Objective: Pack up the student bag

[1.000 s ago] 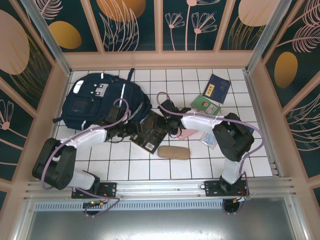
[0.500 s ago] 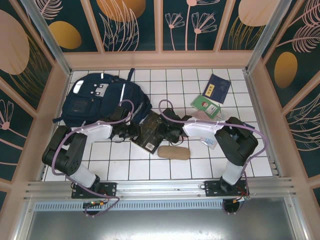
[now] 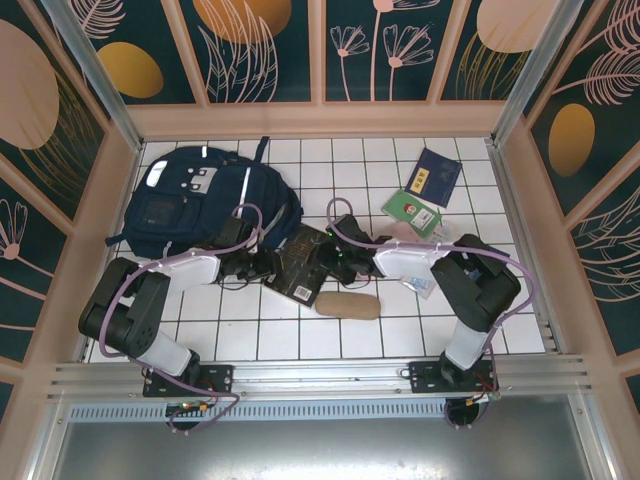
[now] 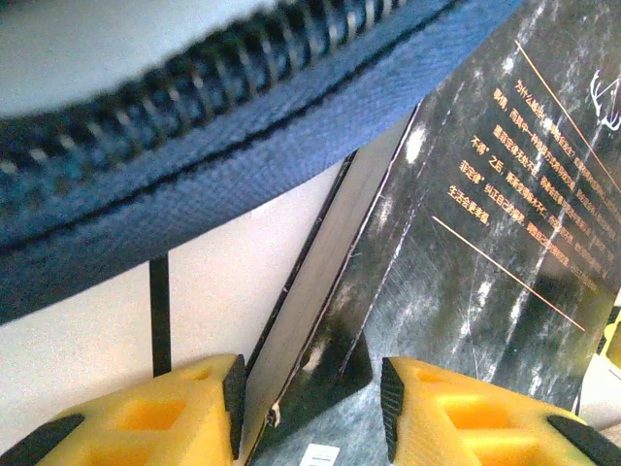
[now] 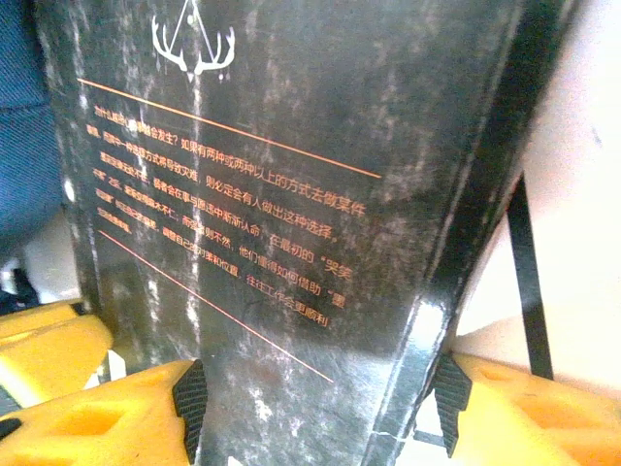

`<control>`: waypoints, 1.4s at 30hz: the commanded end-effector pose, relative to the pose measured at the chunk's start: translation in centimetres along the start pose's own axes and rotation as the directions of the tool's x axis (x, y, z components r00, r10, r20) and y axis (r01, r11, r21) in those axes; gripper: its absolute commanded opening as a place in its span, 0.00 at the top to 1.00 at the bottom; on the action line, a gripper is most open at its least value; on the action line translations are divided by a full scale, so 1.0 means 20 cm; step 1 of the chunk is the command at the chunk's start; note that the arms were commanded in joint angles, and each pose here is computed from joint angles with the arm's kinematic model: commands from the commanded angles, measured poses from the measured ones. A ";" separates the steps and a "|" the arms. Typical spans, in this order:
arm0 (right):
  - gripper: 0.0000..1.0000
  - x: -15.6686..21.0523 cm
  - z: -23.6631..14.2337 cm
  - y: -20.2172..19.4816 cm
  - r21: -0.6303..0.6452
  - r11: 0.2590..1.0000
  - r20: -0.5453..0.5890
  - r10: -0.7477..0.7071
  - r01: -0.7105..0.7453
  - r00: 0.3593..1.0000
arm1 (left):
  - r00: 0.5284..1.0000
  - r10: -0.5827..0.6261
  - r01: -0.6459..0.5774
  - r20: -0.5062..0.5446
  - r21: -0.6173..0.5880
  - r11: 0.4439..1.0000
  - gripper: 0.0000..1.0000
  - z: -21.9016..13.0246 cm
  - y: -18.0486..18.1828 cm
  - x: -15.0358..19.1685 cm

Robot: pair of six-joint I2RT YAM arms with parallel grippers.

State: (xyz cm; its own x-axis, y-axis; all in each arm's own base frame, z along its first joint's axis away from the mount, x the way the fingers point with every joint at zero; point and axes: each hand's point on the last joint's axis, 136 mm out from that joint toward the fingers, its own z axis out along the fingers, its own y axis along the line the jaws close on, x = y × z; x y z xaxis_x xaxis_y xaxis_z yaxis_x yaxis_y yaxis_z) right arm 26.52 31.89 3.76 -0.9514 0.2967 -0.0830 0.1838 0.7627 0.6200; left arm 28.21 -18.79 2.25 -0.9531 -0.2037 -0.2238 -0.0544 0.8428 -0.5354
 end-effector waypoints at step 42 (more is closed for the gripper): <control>1.00 -0.22 -0.47 0.25 -0.212 0.966 0.203 -0.108 0.151 0.973 | 0.968 0.168 -0.153 0.186 -0.088 0.984 0.53 -0.37 -0.31 -0.39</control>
State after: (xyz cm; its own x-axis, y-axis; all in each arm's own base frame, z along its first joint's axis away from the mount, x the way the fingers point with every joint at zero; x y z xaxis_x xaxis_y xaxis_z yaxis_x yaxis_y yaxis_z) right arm 28.51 29.57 11.48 -0.9208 0.3204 -0.2225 0.0639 0.6867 0.7242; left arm 32.85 -20.16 12.75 -0.8920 -0.1942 -0.4082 0.0639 0.8398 -0.5392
